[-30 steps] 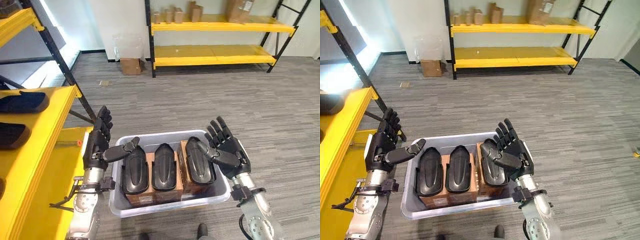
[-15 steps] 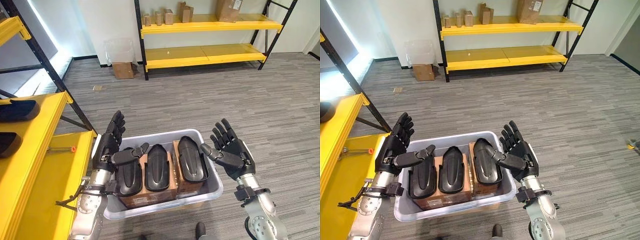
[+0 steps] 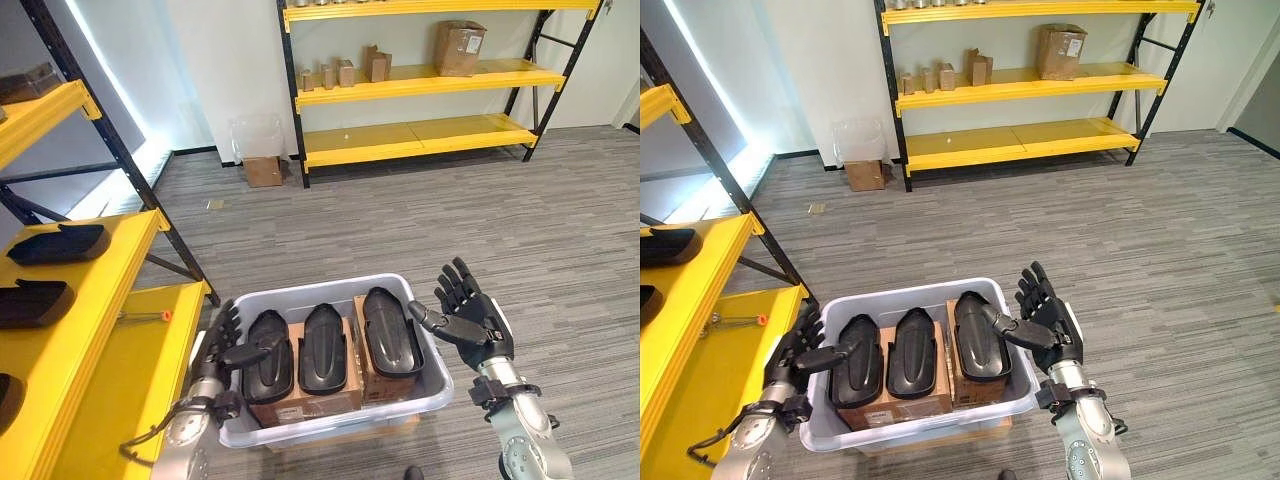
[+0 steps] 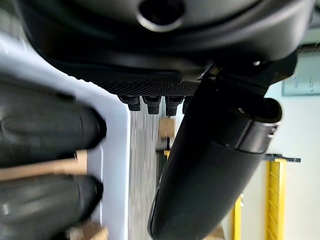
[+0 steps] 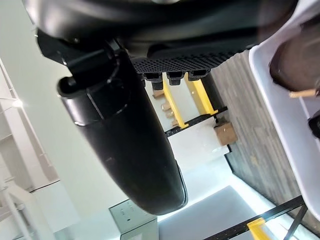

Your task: Move parts from the plastic box to the shelf.

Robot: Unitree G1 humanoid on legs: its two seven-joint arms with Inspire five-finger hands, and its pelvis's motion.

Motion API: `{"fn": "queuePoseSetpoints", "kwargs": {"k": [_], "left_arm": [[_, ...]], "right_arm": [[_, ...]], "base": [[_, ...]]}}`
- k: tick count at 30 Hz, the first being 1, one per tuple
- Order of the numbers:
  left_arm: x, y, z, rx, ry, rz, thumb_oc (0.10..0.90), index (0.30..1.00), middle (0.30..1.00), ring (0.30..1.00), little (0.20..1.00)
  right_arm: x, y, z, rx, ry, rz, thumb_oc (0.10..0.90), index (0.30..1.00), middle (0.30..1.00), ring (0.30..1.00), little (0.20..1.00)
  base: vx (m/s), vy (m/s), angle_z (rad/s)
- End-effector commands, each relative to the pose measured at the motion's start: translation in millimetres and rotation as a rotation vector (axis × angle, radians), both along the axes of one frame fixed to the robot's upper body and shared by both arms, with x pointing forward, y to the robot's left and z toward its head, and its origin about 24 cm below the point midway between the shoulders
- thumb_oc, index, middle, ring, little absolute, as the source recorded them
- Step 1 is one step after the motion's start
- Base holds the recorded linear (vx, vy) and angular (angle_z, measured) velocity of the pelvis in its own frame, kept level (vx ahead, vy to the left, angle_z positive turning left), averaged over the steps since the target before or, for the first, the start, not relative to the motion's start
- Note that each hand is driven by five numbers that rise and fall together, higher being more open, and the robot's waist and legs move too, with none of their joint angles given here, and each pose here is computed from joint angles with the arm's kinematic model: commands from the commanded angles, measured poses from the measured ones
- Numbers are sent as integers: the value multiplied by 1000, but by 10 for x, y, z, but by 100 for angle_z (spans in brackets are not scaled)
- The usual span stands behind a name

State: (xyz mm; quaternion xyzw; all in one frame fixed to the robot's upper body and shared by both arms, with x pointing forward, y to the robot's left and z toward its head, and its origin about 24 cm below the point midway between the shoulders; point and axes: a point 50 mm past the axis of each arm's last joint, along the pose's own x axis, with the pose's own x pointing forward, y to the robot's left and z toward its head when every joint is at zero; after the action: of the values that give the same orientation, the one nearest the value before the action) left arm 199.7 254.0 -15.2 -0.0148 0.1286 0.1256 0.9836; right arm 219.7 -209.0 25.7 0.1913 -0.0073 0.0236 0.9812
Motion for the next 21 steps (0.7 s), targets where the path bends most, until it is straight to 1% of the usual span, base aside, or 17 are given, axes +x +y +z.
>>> {"fn": "queuePoseSetpoints", "kwargs": {"k": [1,2,5,6,8,9,10,13,16,19,20,21], "left_arm": [[419,260,852,365,-327,62,900,1000,1000,1000,1000],[422,343,793,438,-245,112,900,1000,1000,1000,1000],[424,373,764,468,-198,116,900,1000,1000,1000,1000],[401,414,711,571,-120,116,900,1000,1000,1000,1000],[381,456,701,645,-92,110,900,1000,1000,1000,1000],[376,471,705,681,-83,107,900,1000,1000,1000,1000],[370,496,727,754,-73,97,900,1000,1000,1000,1000],[391,518,789,829,-76,84,900,1000,1000,1000,1000],[442,499,894,967,-76,57,900,1000,1000,1000,1000],[503,456,916,1002,-76,21,900,1000,1000,1000,1000],[573,360,950,1010,-102,-31,900,1000,1000,1000,1000],[580,354,957,1012,-106,-33,900,1000,1000,1000,1000]], "right_arm": [[246,18,530,4,-268,26,900,1000,1000,1000,1000],[250,43,533,-3,-256,44,900,1000,1000,1000,1000],[249,61,545,-15,-254,57,900,1000,1000,1000,1000],[251,51,542,-16,-250,53,900,1000,1000,1000,1000],[247,38,550,-22,-246,51,900,1000,1000,1000,1000],[246,31,550,-23,-244,50,900,1000,1000,1000,1000],[248,19,557,-28,-243,53,900,1000,1000,1000,1000],[256,24,583,-51,-251,57,900,1000,1000,1000,1000],[286,2,625,-66,-271,33,900,1000,1000,1000,1000],[306,1,677,-81,-310,9,900,1000,1000,1000,1000],[333,-2,745,-69,-341,-12,900,1000,1000,1000,1000],[336,-3,751,-69,-344,-14,900,1000,1000,1000,1000]], "base": [[67,86,3],[43,77,3],[11,38,0],[12,50,0],[29,50,0],[33,56,0],[16,50,0],[-7,55,0],[-53,48,-1],[-65,12,-3],[-107,-6,-3],[-123,3,-8]]}}
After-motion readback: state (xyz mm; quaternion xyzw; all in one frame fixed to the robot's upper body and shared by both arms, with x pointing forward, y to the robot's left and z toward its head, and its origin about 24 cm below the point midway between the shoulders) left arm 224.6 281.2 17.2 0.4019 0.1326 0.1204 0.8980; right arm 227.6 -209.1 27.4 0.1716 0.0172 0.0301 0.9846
